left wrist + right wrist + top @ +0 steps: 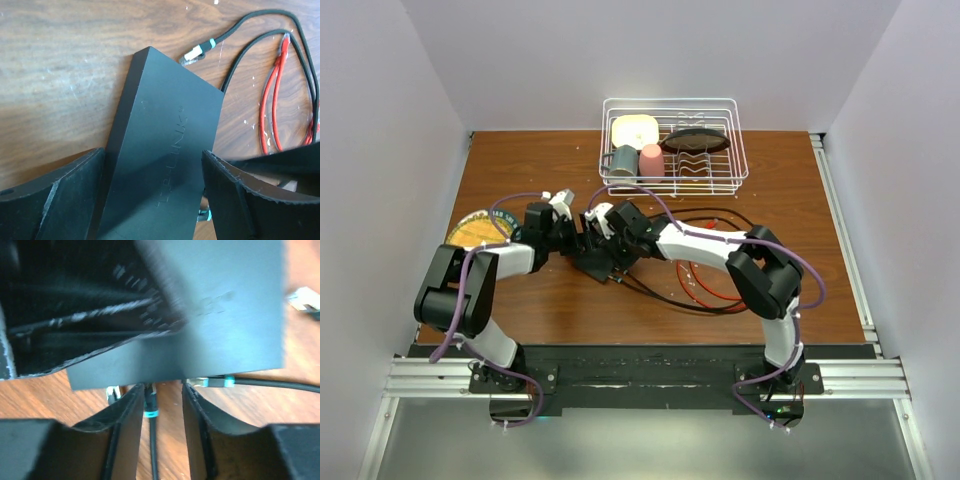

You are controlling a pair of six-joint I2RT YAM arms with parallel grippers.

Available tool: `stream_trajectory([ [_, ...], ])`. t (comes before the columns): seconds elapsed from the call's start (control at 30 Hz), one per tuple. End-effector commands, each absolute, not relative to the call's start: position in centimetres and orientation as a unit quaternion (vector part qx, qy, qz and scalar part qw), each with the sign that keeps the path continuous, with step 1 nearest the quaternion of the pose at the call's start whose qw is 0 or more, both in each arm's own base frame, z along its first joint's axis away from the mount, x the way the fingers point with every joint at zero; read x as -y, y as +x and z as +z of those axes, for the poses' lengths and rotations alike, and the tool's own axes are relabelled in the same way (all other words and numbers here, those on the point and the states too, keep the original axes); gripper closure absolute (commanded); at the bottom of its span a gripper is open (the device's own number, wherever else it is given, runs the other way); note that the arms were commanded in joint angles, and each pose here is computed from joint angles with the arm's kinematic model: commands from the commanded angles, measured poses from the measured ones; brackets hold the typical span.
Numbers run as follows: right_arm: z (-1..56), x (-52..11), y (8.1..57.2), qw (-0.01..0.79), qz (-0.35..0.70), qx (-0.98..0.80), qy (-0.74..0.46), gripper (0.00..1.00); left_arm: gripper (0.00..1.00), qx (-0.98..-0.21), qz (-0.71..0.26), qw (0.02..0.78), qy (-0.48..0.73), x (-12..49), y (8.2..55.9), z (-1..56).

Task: Insert the plug into the switch port

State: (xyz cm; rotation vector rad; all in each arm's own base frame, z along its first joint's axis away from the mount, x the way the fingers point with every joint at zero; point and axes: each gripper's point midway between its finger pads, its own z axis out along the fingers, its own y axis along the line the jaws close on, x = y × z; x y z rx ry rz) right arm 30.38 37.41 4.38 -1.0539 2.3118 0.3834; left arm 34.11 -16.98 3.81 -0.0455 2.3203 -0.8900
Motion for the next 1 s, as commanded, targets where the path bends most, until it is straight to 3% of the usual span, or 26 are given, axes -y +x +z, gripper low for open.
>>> stream_trajectory([
  [0.0,10.2,-37.3,34.5,0.399,0.109,-0.84,-0.352,0.52,0.17,-0.918,-0.34,0.201,-0.037,17.3,28.4,1.0],
  [0.3,15.2,-32.7,36.7,0.436,0.117,-0.861,-0.235,0.31,0.17,-0.922,-0.318,0.218,-0.046,16.4,28.4,1.6],
  [0.57,16.8,-26.6,39.6,0.433,0.125,-0.883,-0.128,0.3,0.21,-0.917,-0.325,0.224,-0.061,16.2,27.1,1.9],
  [0.97,13.4,-19.9,39.4,0.396,0.098,-0.912,-0.052,0.31,0.25,-0.912,-0.322,0.247,-0.05,16.2,28.1,3.1],
])
